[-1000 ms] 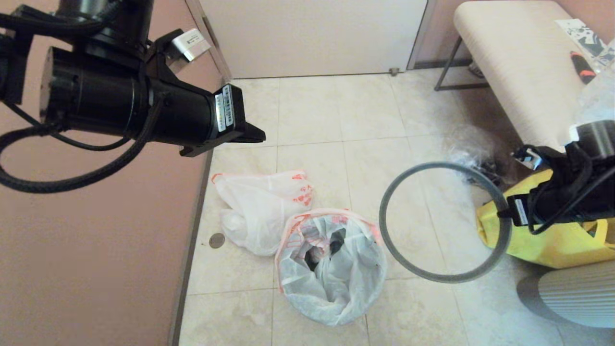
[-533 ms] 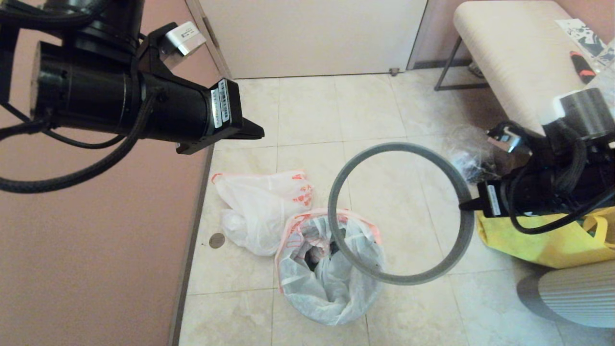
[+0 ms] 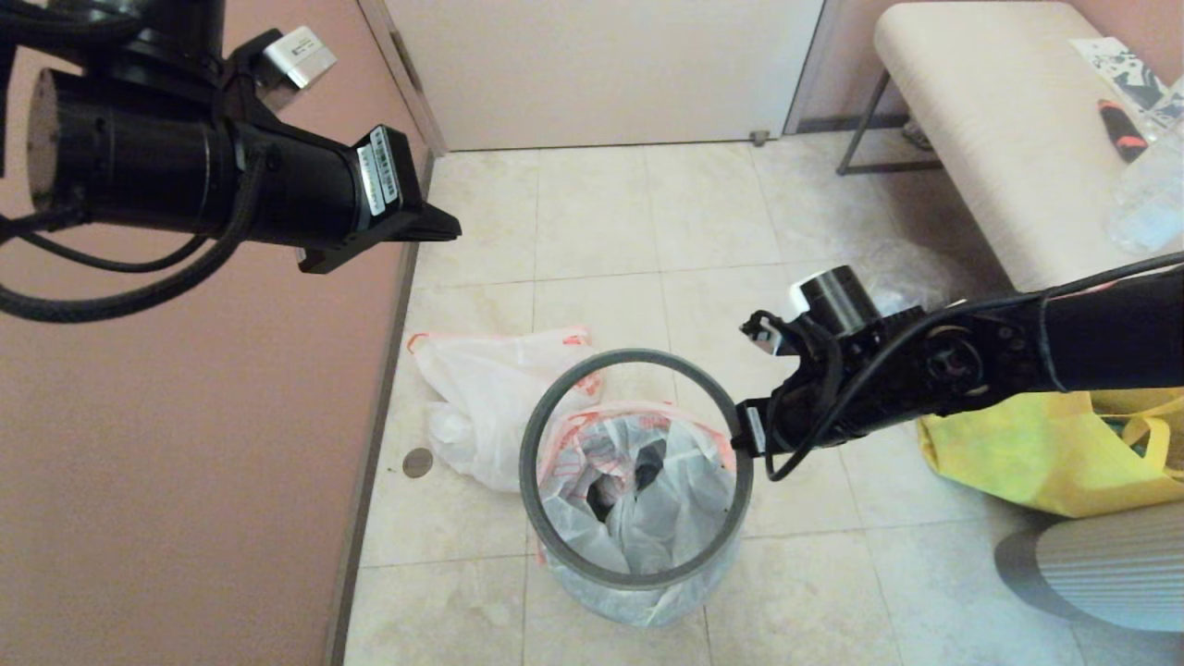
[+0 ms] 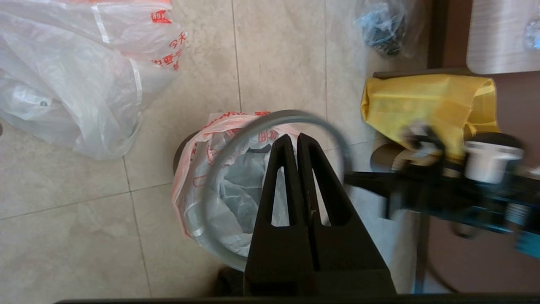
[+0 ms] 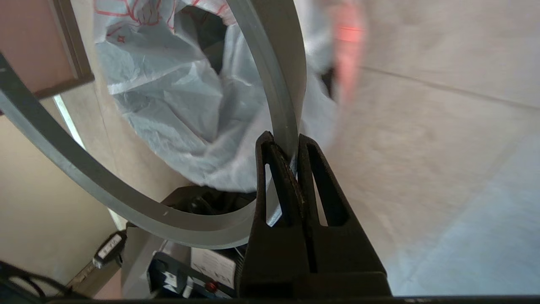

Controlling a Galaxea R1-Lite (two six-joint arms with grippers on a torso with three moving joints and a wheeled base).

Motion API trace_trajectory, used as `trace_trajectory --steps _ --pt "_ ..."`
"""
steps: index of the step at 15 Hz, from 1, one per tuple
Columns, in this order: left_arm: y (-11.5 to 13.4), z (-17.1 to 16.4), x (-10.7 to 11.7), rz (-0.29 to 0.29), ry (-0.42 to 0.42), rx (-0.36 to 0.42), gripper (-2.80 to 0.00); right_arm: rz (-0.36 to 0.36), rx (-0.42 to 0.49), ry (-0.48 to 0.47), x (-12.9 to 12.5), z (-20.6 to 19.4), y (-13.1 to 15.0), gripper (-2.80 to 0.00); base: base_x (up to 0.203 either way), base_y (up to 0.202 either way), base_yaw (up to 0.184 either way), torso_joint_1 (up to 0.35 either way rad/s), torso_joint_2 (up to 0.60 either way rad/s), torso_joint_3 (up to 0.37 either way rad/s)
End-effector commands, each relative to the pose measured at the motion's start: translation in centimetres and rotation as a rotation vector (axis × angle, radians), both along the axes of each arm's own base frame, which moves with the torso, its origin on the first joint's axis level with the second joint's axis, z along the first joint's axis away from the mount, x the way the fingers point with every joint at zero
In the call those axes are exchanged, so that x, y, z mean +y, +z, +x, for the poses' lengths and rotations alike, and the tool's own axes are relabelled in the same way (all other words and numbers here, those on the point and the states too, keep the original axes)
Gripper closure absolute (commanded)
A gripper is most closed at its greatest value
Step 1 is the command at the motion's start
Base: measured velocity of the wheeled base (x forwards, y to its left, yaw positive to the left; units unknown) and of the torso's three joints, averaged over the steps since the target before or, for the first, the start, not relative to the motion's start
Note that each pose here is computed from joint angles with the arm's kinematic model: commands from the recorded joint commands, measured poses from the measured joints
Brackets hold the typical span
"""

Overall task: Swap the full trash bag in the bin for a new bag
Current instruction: Place the trash can ring on the trash can

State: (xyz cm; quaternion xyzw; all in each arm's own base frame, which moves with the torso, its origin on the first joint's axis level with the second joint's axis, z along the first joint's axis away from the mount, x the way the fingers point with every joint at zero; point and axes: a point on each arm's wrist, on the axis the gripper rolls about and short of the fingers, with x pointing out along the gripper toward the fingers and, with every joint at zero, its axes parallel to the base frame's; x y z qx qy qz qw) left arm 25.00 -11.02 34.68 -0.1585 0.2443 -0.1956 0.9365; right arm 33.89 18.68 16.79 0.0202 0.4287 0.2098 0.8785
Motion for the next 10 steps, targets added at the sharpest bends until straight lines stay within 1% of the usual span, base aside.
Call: trace_trajectory --steps 1,3,5,10 --pt "-0.6 0.7 -0.4 0.008 -0.003 0.023 0.0 -0.039 0.082 0.021 2.2 1.9 -3.9 0.0 0.0 0.0 0.0 0.0 0.0 0.0" --pt "-0.7 0.6 -0.7 0.009 -0.012 0.026 0.0 -0.059 0.12 0.018 2.7 2.9 -4.9 0.0 0.0 0.0 0.0 0.0 0.0 0.0" --pt "-0.7 0.7 -0.6 0.009 -0.011 0.026 0.0 -0.071 0.141 0.005 2.5 3.7 -5.7 0.0 0.0 0.0 0.0 0.0 0.0 0.0" --pt "-0.7 0.7 -0.6 0.009 -0.009 0.025 0.0 -0.079 0.155 -0.023 1.5 4.2 -6.3 0.0 0.0 0.0 0.0 0.0 0.0 0.0"
